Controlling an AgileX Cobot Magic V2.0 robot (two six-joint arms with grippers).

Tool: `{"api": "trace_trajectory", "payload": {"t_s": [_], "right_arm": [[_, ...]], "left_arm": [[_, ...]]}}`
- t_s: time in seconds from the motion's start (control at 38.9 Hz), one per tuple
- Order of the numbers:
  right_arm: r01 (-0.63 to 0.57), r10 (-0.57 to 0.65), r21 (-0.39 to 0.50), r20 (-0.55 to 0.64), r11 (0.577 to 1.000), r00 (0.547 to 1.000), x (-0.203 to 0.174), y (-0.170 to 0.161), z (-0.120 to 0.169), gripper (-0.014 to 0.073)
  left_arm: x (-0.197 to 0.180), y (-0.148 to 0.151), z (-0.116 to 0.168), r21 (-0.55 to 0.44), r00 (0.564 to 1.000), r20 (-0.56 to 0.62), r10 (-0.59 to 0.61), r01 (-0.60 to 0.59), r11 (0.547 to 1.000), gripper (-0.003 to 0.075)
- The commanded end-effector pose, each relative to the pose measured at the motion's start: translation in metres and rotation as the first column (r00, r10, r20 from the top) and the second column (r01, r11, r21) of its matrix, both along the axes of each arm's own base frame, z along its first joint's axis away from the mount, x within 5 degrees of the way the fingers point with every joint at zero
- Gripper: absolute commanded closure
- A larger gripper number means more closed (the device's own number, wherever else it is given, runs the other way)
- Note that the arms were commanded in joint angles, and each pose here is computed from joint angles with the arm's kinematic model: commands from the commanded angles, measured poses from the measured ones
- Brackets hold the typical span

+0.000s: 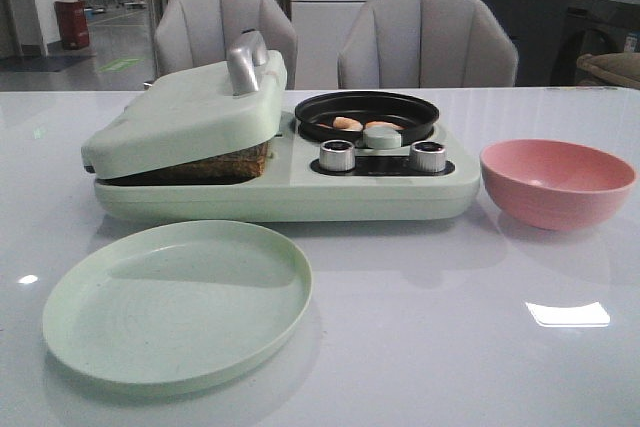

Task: Make breakfast with bread and shrimp

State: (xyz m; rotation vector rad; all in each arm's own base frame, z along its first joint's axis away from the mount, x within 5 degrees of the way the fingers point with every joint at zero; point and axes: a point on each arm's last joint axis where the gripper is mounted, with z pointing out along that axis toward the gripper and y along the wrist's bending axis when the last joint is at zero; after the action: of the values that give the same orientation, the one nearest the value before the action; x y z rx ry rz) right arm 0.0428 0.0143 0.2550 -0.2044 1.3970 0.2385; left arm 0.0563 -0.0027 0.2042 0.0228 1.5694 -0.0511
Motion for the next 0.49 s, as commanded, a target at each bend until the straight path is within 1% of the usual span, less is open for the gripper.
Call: {"api": "trace_trajectory", "payload": {"t_s": [0.0,0.05,0.1,0.28,0.36,0.46], "right_arm": [[0.046,-0.046,-0.006,0.104,0.999,0.993,-0.003,-0.004,0.01,0.0454],[0.067,-0.062,-0.039,0.105,0.997,0.993,-0.002,-0.004,0.007,0.0454],[0.09,-0.086,-0.045,0.097,0.995,0.992,-0.001,-0.005,0.003,0.0454],[0.212,-0.212,0.01,0.016,0.977,0.977,0.006,-0.011,-0.019,0.0454],[0.245,-0.245,0.028,-0.008,0.969,0.97,0.009,-0.012,-0.027,0.0454],[0.253,-0.253,0.024,-0.014,0.967,0.967,0.01,-0.013,-0.035,0.0454]], "left_arm": [[-0.002,0.0,0.006,-0.023,0.996,0.091,0.003,-0.001,1.0,0.0608],[-0.002,0.0,0.006,-0.023,0.996,0.091,0.003,-0.001,1.0,0.0608],[-0.002,0.0,0.006,-0.023,0.996,0.091,0.003,-0.001,1.0,0.0608],[-0.002,0.0,0.006,-0.023,0.996,0.091,0.003,-0.001,1.0,0.0608],[-0.002,0.0,0.006,-0.023,0.996,0.091,0.003,-0.001,1.0,0.0608],[-0.002,0.0,0.006,-0.023,0.996,0.091,0.003,-0.001,1.0,0.0608]]}}
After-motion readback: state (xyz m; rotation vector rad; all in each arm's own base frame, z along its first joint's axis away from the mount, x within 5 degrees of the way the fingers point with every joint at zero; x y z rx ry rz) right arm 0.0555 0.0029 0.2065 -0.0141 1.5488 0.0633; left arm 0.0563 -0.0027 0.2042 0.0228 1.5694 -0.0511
